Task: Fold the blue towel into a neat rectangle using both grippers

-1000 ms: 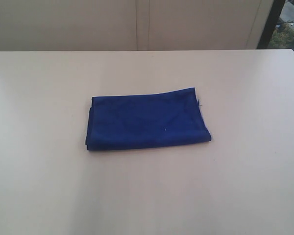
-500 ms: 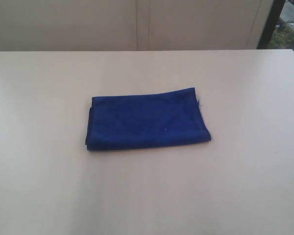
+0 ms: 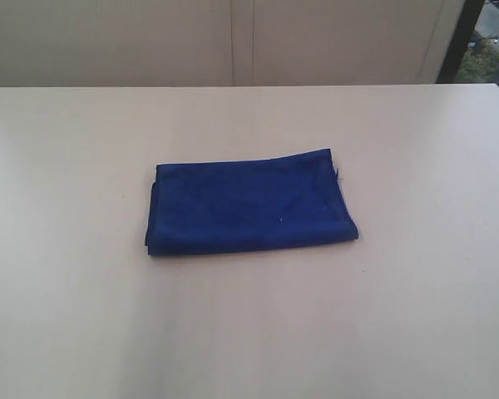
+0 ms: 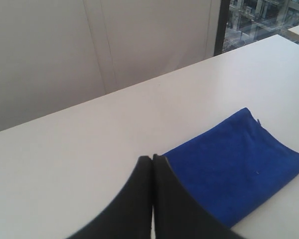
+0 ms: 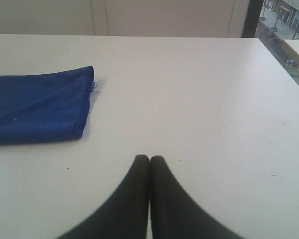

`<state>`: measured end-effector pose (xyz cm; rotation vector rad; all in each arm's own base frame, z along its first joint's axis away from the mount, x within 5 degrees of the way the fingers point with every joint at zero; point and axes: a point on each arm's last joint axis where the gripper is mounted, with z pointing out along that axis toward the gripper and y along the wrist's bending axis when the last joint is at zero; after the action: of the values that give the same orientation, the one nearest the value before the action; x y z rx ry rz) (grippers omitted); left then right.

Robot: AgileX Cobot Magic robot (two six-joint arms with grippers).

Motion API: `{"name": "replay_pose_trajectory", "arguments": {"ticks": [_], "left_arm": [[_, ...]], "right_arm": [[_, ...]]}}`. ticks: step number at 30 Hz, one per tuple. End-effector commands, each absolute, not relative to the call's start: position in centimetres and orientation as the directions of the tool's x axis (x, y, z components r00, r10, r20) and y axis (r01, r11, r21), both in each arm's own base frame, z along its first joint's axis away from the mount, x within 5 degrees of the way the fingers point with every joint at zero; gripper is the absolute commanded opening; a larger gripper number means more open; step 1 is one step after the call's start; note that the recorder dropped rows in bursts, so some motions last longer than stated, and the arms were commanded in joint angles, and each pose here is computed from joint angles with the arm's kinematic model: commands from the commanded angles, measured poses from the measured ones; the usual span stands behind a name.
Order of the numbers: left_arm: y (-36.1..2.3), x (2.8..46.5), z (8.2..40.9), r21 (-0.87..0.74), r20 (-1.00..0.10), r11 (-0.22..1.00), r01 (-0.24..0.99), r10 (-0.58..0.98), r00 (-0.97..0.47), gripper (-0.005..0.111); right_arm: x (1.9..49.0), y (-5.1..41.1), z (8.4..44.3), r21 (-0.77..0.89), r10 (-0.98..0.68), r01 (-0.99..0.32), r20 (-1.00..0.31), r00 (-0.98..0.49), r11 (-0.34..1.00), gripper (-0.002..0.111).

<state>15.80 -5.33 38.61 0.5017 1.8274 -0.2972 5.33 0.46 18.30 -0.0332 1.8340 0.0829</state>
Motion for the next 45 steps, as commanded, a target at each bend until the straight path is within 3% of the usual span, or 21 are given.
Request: {"name": "replay_pose_trajectory", "arguments": {"ticks": [1,16,34,45], "left_arm": [[-4.5,14.3,38.0,0.040,-0.944,0.887,0.460,0.184,-0.273,0.000],[-2.0,9.2,31.5,0.055,-0.935,0.963,0.265,0.143,-0.324,0.000],[-2.0,5.4,26.4,0.197,-0.908,0.944,0.263,0.277,-0.315,0.000],[-1.9,5.4,25.9,0.207,-0.896,0.940,0.270,0.293,-0.334,0.000]], "right_arm": [[5.3,0.4,18.2,0.028,0.011,-0.062,-0.965,-0.261,0.998,0.000],[5.3,0.4,18.2,0.028,0.011,-0.062,-0.965,-0.261,0.998,0.000],[5.3,0.4,18.2,0.028,0.011,-0.062,-0.965,-0.261,0.998,0.000],[5.3,0.4,18.2,0.028,0.011,-0.062,-0.965,-0.261,0.998,0.000]]}}
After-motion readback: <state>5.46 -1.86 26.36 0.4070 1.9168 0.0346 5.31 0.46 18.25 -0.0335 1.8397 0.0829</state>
